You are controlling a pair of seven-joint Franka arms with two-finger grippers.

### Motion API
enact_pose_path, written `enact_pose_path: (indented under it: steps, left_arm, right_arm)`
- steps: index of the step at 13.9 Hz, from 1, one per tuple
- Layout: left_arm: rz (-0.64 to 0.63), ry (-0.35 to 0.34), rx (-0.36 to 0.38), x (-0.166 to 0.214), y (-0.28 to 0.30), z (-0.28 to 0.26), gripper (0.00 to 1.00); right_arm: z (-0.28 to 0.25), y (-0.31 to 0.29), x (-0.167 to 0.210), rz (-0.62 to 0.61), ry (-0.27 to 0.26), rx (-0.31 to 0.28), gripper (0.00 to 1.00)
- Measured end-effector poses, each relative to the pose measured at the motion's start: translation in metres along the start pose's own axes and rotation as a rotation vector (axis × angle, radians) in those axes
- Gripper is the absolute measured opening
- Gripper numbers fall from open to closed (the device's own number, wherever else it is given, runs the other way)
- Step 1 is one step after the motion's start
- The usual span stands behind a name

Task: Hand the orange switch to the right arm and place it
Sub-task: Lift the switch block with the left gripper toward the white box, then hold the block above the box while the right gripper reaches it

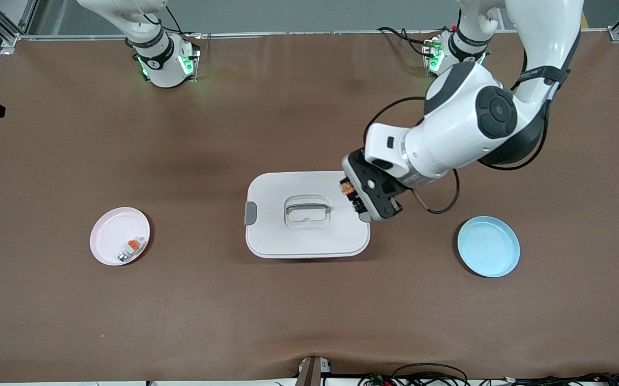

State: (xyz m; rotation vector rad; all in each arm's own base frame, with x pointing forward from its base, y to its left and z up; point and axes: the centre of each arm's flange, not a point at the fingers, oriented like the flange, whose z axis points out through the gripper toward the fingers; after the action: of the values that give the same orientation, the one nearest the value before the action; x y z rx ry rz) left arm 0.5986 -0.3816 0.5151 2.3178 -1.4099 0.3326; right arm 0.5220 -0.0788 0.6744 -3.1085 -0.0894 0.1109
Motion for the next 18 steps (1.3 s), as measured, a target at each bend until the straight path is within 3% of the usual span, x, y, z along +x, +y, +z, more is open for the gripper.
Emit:
enact_pose_path:
  steps: [2,4,5,7,9,14,18]
  left_arm:
    - [0.054,0.015,-0.017,0.011,0.018,-0.001,0.73]
    - [0.020,0.025,-0.027,0.017,0.029,-0.003,0.73]
    - [-0.047,0.034,-0.030,0.021,0.033,-0.006,0.73]
    - [-0.221,0.078,-0.032,0.032,0.042,-0.016,0.73]
    - [-0.397,0.125,-0.038,0.043,0.054,-0.021,0.73]
    - [-0.845,0.183,-0.103,0.064,0.084,-0.025,0.73]
    - [-1.163,0.200,-0.155,0.070,0.092,-0.033,0.73]
  right_arm:
    - [0.006,0.000,0.002,-0.004,-0.021,0.004,1.00]
    - [0.010,-0.002,0.002,-0.014,-0.044,0.013,1.00]
    - [0.010,-0.005,0.001,-0.020,-0.048,0.038,1.00]
    - [0.019,-0.009,-0.001,-0.028,-0.071,0.156,1.00]
    - [0.034,-0.002,0.000,-0.019,-0.094,0.235,1.00]
    - [0.047,-0.021,0.009,-0.052,-0.110,0.328,1.00]
    - [0.058,-0.033,0.014,-0.021,-0.121,0.440,1.00]
